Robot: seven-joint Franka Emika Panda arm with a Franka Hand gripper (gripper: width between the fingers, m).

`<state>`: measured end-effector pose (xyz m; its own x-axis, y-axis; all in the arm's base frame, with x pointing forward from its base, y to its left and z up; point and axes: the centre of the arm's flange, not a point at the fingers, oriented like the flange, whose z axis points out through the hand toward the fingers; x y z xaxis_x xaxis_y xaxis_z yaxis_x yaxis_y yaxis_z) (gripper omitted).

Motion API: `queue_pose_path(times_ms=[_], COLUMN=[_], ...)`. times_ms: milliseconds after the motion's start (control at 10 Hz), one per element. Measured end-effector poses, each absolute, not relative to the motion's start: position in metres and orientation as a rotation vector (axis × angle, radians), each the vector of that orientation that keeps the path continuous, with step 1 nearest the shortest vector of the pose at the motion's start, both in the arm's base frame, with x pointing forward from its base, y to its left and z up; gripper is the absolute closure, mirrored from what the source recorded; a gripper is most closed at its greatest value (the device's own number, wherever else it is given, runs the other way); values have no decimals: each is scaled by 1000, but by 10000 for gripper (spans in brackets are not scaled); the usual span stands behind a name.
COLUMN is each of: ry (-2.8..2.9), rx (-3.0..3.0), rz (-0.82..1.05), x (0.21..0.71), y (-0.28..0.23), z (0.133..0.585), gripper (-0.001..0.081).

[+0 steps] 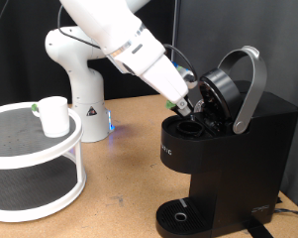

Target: Make a cup of coffee with the keurig machine

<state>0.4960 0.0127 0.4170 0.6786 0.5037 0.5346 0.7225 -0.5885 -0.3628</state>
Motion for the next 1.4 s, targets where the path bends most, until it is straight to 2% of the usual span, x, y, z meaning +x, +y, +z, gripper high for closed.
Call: queue_pose_path(times_ms=[800, 1400], ry=[-991, -1007], rx=[-2376, -2399], rz=[-402, -379], x=[508, 508], y=[41, 41], z=[396, 397], gripper=[335, 335])
